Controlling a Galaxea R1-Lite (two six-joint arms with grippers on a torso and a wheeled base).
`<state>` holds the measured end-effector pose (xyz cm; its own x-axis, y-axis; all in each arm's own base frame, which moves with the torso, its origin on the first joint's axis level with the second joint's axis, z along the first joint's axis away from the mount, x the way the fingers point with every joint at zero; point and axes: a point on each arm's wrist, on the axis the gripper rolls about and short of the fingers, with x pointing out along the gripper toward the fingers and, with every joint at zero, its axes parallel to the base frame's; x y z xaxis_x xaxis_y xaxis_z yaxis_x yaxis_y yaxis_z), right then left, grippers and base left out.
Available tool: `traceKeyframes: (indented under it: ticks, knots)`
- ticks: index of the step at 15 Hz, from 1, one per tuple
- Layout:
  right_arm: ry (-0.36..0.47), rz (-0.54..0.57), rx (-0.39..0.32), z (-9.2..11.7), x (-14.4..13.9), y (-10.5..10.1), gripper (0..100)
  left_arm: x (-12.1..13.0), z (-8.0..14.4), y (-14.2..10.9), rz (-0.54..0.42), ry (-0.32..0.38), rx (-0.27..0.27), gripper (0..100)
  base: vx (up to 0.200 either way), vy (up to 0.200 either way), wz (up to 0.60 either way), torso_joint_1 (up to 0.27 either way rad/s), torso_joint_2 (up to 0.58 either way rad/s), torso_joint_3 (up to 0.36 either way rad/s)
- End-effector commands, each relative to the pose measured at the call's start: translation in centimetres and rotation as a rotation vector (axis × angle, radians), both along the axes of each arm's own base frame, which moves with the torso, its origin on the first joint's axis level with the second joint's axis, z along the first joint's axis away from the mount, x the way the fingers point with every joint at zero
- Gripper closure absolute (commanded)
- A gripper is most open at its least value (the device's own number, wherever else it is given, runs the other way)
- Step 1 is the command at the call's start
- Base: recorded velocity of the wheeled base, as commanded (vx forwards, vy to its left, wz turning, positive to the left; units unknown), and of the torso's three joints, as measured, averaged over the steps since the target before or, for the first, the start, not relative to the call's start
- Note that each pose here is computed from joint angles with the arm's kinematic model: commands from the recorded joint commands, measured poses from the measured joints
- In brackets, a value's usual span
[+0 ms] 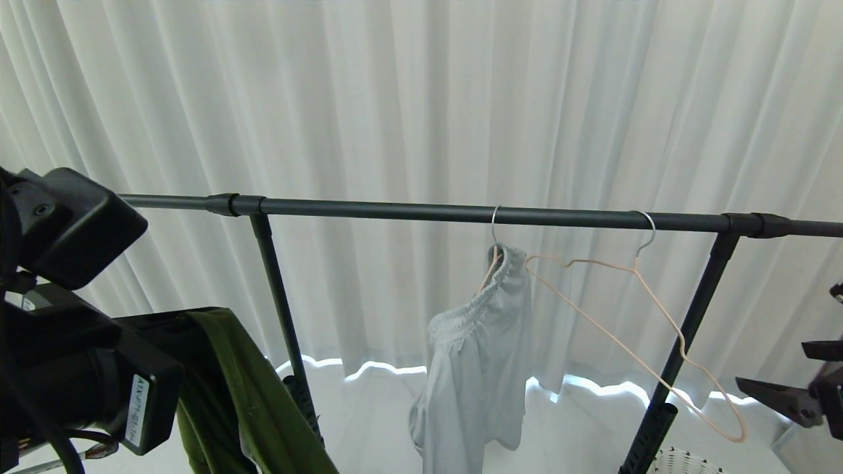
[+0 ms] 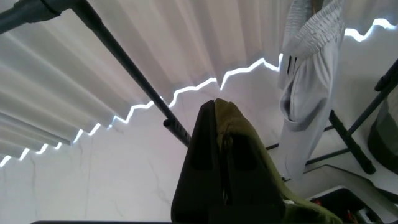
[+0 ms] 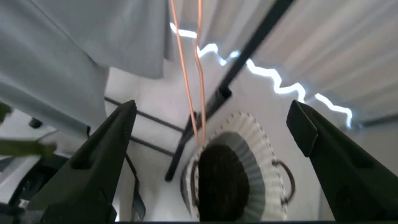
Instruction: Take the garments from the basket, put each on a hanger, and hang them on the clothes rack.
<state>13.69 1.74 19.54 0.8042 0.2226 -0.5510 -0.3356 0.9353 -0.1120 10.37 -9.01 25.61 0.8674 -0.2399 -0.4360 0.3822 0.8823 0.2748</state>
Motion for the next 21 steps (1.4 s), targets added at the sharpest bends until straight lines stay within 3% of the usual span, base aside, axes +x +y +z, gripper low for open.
traceKeyframes:
  ticks: [1,2,5,8,10,14,21]
  knots:
    - [0.072,0.031,0.008,-1.7,2.9,0.5,0,-0.1,-0.2,0.1,0.003,0.004,0.005,100,0.0,0.0,0.0,0.0,0.0,0.0]
    - [0.076,0.063,0.018,-2.3,5.2,1.1,0,-0.1,-0.3,0.2,0.005,0.005,0.005,100,0.0,0.0,0.0,0.0,0.0,0.0]
    - [0.108,0.092,0.034,-3.5,8.6,1.7,0,-0.2,-0.1,0.2,0.003,-0.002,-0.002,100,0.0,0.0,0.0,0.0,0.0,0.0]
    - [0.143,0.108,0.033,-4.3,10.6,2.3,0,-0.5,0.2,0.4,0.001,-0.015,-0.012,100,0.0,0.0,0.0,0.0,0.0,0.0]
    - [0.211,0.102,0.027,-6.1,12.3,2.5,0,-0.5,0.2,0.5,0.003,-0.018,-0.013,100,0.0,0.0,0.0,0.0,0.0,0.0]
    - [0.259,0.101,0.025,-7.4,12.9,2.6,0,-0.6,0.3,0.6,-0.008,-0.028,0.004,100,0.0,0.0,0.0,0.0,0.0,0.0]
    - [0.226,0.094,0.029,-7.6,13.5,2.6,0,-1.0,0.6,1.0,-0.01,-0.045,-0.002,100,0.0,0.0,0.0,0.0,0.0,0.0]
